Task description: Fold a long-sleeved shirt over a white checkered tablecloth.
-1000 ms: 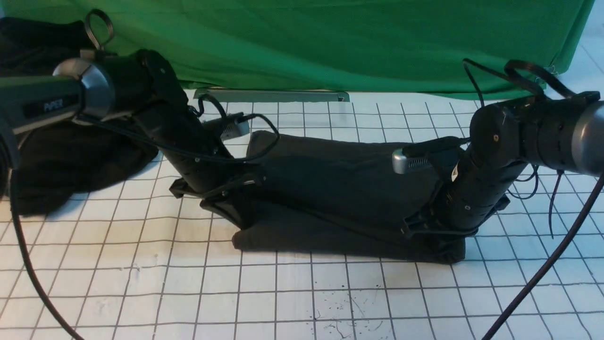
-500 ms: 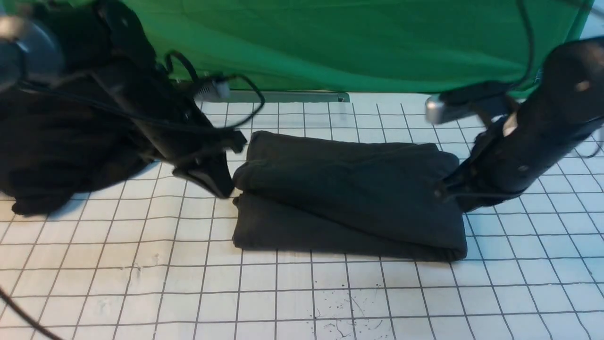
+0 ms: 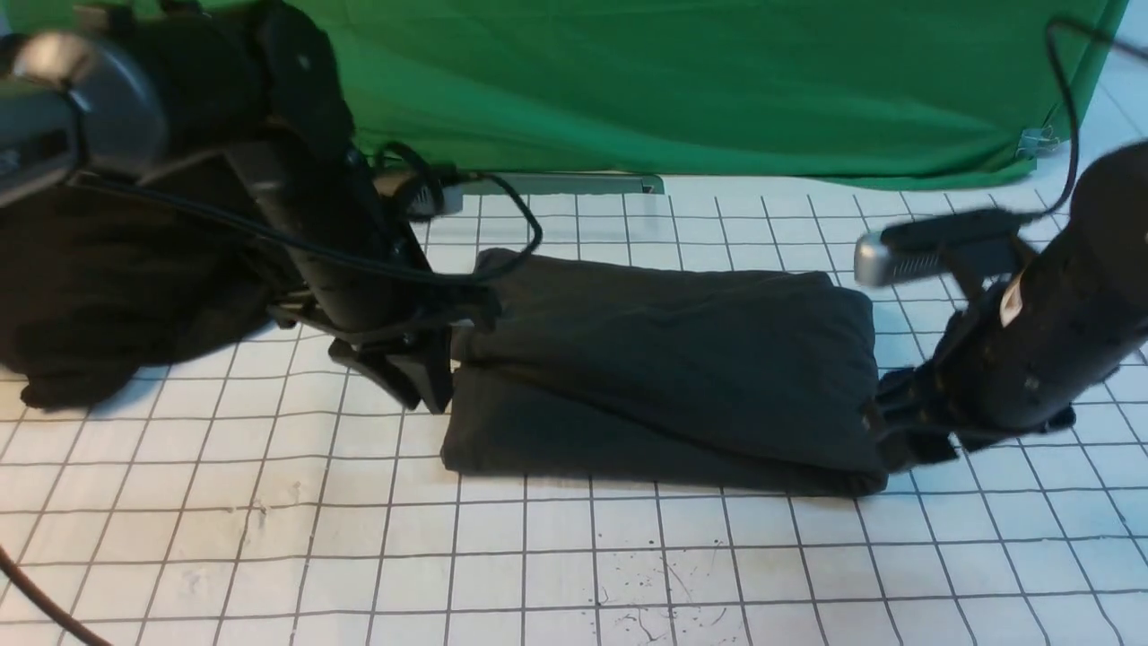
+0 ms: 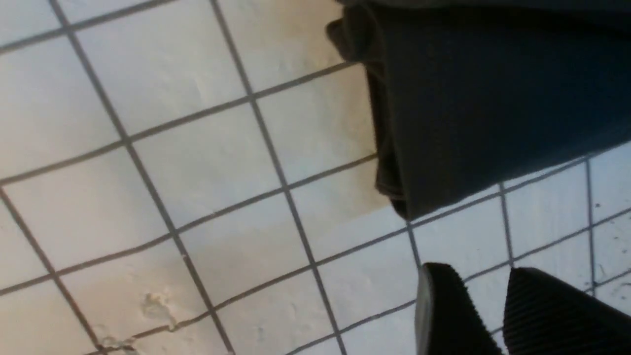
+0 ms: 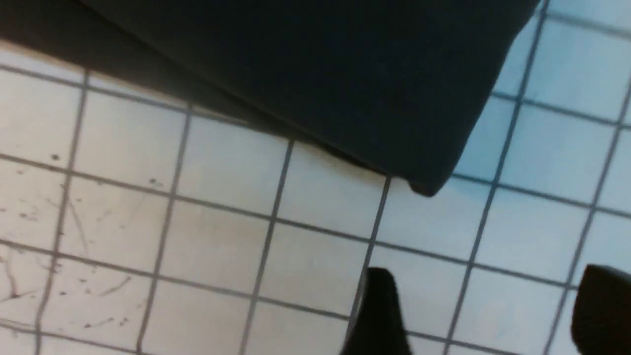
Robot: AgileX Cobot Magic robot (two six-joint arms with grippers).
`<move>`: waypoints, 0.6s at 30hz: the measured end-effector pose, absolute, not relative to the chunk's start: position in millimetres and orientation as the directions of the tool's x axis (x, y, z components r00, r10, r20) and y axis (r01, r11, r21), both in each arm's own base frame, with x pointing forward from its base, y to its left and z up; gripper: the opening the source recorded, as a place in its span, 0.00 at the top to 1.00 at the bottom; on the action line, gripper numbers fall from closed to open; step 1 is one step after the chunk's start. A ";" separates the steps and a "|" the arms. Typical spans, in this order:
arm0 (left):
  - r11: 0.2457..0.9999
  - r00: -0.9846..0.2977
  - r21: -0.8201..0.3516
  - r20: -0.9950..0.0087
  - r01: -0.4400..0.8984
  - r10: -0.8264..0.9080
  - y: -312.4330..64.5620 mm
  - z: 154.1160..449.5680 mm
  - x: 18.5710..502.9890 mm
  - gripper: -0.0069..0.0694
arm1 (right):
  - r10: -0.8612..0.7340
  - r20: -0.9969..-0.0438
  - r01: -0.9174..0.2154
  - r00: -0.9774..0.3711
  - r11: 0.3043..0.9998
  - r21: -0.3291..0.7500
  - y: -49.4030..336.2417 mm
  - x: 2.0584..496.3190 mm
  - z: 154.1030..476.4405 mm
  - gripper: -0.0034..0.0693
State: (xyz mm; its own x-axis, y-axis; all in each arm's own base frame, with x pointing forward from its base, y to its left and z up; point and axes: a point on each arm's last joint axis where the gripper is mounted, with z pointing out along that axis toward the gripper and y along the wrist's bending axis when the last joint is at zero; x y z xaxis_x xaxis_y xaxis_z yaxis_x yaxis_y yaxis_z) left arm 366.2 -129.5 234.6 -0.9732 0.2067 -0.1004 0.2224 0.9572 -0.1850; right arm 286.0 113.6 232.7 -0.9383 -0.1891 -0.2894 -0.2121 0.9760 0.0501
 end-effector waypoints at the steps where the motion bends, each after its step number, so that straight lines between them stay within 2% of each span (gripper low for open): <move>1: 0.959 -0.974 -0.182 -0.098 0.219 0.204 -129.8 232.9 366.8 0.61 | -0.187 -0.286 -0.209 -0.940 0.977 0.050 113.7 286.3 229.2 0.28; 5: 0.964 -0.980 -0.181 -0.085 0.194 0.181 -132.8 209.0 377.1 0.43 | -0.163 -0.261 -0.183 -0.951 0.982 0.053 117.2 295.0 201.4 0.29; 7: 0.962 -0.984 -0.212 -0.076 0.172 0.159 -136.9 197.9 381.0 0.35 | -0.154 -0.263 -0.175 -0.952 0.983 0.056 119.9 301.8 188.3 0.31; 8: 0.961 -0.985 -0.222 -0.073 0.166 0.153 -137.9 196.2 381.5 0.35 | -0.153 -0.267 -0.174 -0.952 0.983 0.057 120.2 302.7 187.1 0.31; 9: 0.951 -0.988 -0.268 -0.070 0.152 0.139 -142.8 190.5 383.4 0.31 | -0.150 -0.262 -0.171 -0.953 0.984 0.057 121.8 306.8 176.9 0.32; 14: 0.935 -0.990 -0.324 -0.064 0.141 0.127 -148.7 182.7 385.8 0.30 | -0.152 -0.235 -0.168 -0.960 0.984 0.051 124.0 312.2 156.8 0.33; 18: 0.936 -0.991 -0.326 -0.041 0.132 0.125 -149.8 170.3 387.9 0.42 | -0.162 -0.251 -0.180 -0.954 0.983 0.048 124.4 314.2 156.1 0.46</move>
State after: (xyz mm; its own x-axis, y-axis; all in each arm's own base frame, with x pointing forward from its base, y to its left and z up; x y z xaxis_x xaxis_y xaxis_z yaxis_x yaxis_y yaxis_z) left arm 387.9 -149.8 170.3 -0.9912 0.1255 -0.0411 0.1320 0.9362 -0.3256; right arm 314.2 124.4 156.1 -0.9543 -0.1621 -0.2512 -0.1796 0.9826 0.0481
